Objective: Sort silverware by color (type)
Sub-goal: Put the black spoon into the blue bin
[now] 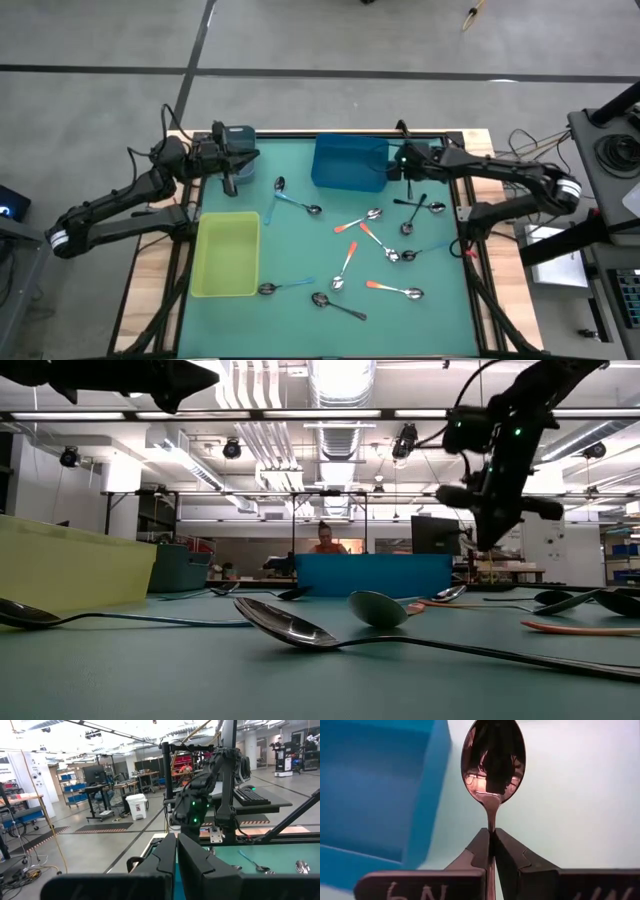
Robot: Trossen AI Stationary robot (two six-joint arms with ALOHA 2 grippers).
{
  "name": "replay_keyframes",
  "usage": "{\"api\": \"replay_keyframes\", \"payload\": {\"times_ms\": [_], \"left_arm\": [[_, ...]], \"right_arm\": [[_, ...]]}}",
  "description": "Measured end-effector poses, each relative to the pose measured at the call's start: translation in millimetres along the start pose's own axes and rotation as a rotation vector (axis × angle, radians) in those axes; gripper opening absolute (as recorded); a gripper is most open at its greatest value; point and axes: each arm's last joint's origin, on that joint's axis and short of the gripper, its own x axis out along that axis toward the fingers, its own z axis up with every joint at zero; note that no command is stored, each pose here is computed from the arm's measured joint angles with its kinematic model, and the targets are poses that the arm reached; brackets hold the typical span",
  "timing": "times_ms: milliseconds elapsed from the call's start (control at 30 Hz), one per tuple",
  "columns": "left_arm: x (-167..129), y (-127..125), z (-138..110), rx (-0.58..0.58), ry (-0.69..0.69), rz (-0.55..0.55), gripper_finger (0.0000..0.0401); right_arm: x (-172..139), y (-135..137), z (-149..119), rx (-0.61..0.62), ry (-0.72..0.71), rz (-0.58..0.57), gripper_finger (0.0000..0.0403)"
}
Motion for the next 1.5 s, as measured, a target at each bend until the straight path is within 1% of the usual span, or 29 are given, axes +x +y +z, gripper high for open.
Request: {"api": "replay_keyframes", "payload": {"times_ms": [200,300,500,700,933,1033,1200,1400,1500], "left_arm": [[-2,0,2,-0.015,-0.01,0.001,0.0],[-2,0,2,-0.031,-0.012,0.001,0.0],[-2,0,2,-0.042,-0.008,0.001,0.0],[-2,-1,0,-0.047,0.004,-0.001,0.0],[-2,-1,0,-0.047,0.003,-0.001,0.0],[-2,-1,0,-0.047,0.003,-0.001,0.0],[-2,-1,0,-0.049,0.008,-0.001,0.0],[-5,-1,1,-0.047,0.003,-0.001,0.0],[-8,-2,3,-0.046,-0.001,0.0,0.0]], "right_arm": [[-28,1,-2,-0.018,-0.129,0.084,0.0009],[-42,10,-5,-0.054,-0.202,0.188,0.0009],[-64,38,-10,-0.158,-0.351,0.439,0.0009],[-76,62,-14,-0.212,-0.466,0.619,0.0009],[-73,85,-13,-0.236,-0.536,0.757,0.0009],[-71,97,-10,-0.263,-0.537,0.76,0.0009],[-74,125,1,-0.32,-0.541,0.732,0.0009],[-76,163,16,-0.426,-0.483,0.627,0.0009],[-75,182,24,-0.478,-0.485,0.596,0.0009]]}}
